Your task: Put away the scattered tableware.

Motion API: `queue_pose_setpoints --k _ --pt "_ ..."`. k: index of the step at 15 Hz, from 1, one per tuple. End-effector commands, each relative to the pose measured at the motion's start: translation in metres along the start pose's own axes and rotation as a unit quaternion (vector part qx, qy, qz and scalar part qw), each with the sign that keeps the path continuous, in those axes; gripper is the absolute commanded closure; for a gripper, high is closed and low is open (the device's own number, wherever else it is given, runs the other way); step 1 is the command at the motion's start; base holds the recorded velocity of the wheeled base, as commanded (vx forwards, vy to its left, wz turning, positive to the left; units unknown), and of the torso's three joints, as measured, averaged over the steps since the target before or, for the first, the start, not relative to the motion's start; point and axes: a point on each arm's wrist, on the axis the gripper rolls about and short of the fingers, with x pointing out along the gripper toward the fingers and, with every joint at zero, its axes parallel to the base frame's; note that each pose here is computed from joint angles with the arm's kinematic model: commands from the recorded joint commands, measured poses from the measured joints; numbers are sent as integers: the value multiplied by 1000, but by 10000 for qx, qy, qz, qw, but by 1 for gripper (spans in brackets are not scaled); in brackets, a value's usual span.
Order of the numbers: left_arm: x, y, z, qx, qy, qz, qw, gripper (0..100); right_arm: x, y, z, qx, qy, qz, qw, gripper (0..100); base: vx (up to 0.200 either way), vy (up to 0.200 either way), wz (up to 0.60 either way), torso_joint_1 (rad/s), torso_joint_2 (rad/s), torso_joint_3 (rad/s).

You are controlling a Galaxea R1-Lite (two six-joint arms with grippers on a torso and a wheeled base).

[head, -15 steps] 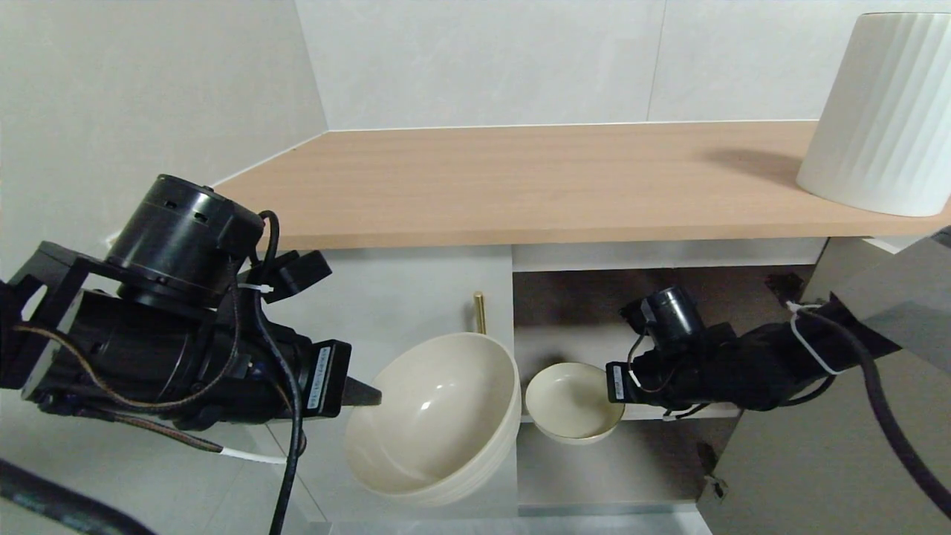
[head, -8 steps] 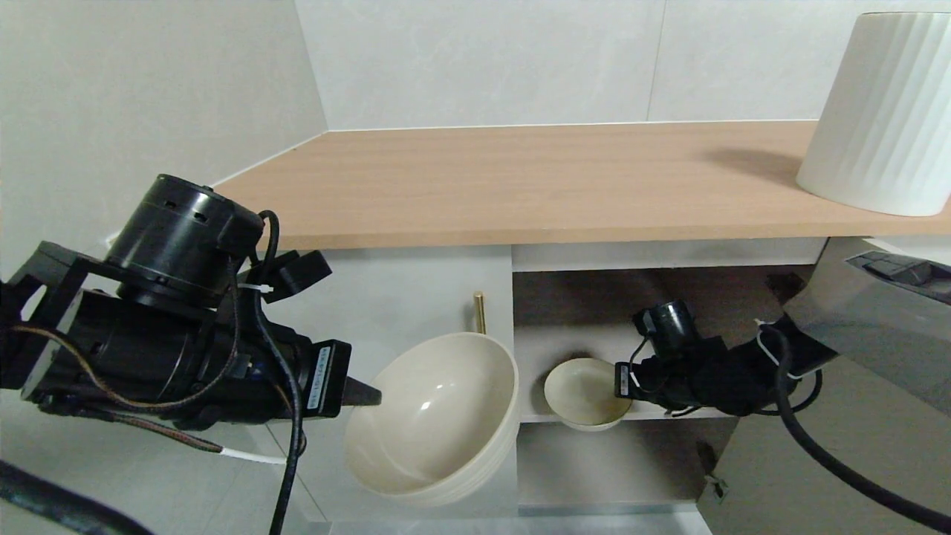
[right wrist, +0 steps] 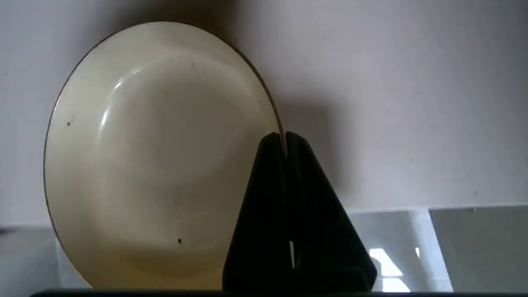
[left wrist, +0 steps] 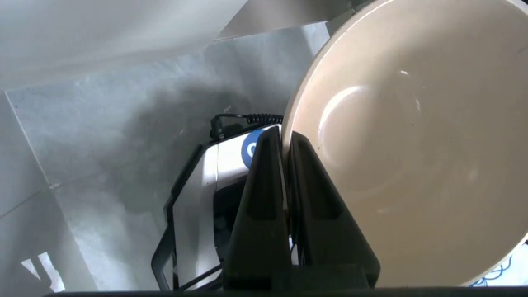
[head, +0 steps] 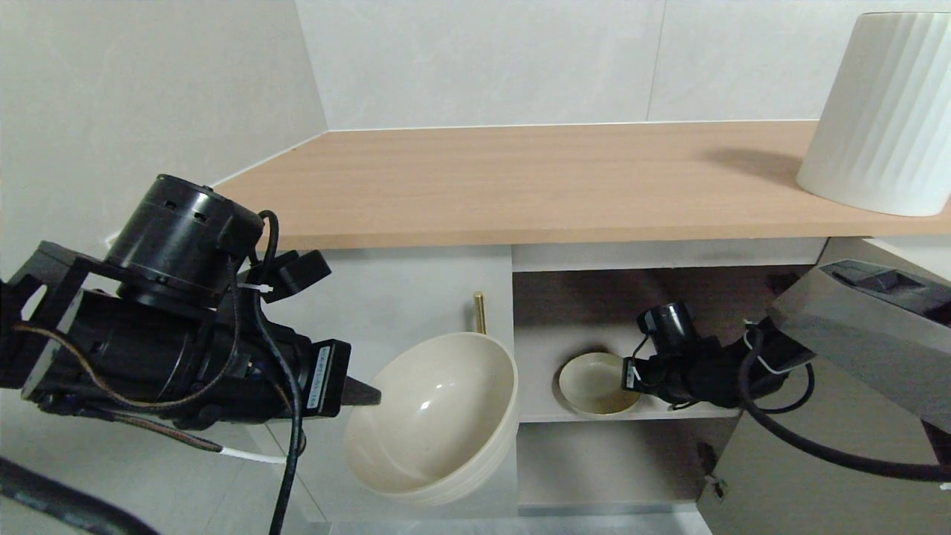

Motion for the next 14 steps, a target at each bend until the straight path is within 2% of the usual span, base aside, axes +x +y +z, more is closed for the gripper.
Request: queue_pose_setpoints --k 1,6,14 --pt "0 0 0 0 -1 0 10000 100 11 -4 0 69 -46 -160 9998 100 0 0 0 0 0 0" --pt "0 0 0 0 -1 0 10000 100 16 -6 3 120 -195 -195 9995 100 0 0 0 0 0 0" --pt "0 0 0 0 -1 0 10000 100 18 -6 3 123 -193 -210 9995 100 0 0 0 0 0 0"
